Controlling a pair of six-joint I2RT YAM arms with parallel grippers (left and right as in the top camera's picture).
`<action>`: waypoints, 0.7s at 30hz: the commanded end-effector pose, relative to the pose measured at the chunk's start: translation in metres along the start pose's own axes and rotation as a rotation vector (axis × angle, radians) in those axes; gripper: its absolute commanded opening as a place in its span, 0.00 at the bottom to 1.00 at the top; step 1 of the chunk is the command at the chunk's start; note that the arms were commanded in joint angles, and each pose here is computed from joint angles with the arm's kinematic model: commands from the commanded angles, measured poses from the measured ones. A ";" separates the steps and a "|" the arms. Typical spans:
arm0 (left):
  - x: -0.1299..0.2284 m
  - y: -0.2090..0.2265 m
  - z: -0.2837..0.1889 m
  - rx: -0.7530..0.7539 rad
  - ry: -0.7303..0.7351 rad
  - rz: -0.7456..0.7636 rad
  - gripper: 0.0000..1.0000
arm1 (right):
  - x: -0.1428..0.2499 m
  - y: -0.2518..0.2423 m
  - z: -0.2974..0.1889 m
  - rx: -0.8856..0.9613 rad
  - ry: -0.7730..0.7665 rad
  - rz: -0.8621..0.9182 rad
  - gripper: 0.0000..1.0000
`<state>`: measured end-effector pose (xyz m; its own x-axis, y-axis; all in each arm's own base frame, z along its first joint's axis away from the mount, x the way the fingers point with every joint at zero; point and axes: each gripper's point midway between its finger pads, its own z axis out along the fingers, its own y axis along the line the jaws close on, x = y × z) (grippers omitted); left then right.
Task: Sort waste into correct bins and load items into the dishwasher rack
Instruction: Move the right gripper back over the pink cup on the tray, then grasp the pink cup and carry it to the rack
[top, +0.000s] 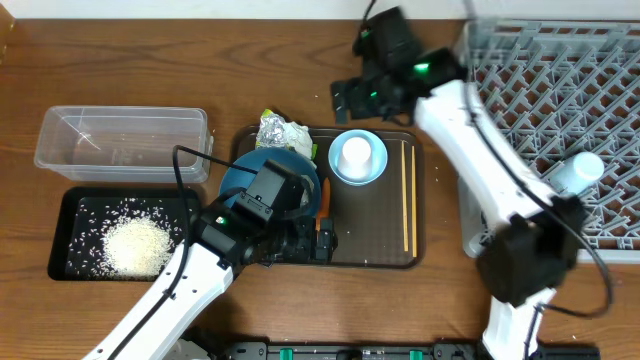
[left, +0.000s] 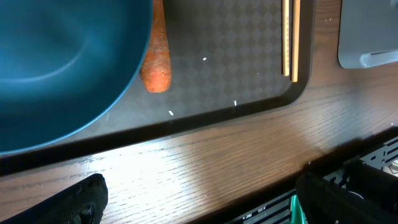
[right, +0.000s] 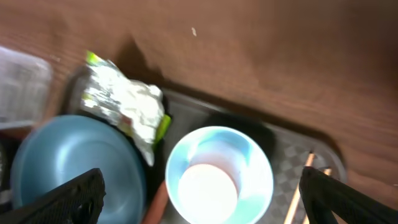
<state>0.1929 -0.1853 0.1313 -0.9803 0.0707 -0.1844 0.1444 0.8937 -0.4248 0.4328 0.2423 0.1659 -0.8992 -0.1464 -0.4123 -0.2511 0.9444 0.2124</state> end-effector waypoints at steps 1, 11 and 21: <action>0.000 0.003 0.001 -0.016 0.001 -0.007 1.00 | 0.026 -0.003 0.041 0.094 0.091 0.019 0.99; 0.000 0.003 0.001 -0.016 0.001 -0.007 1.00 | 0.060 -0.002 0.064 0.142 0.219 0.050 0.93; 0.000 0.003 0.001 -0.016 0.001 -0.007 1.00 | 0.083 -0.012 0.070 0.184 0.282 0.065 0.80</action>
<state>0.1929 -0.1853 0.1313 -0.9803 0.0707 -0.1844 0.1444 0.8937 -0.4248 0.3915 0.2399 0.0722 -0.9801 -0.1396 -0.1412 -0.1508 0.9859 0.0721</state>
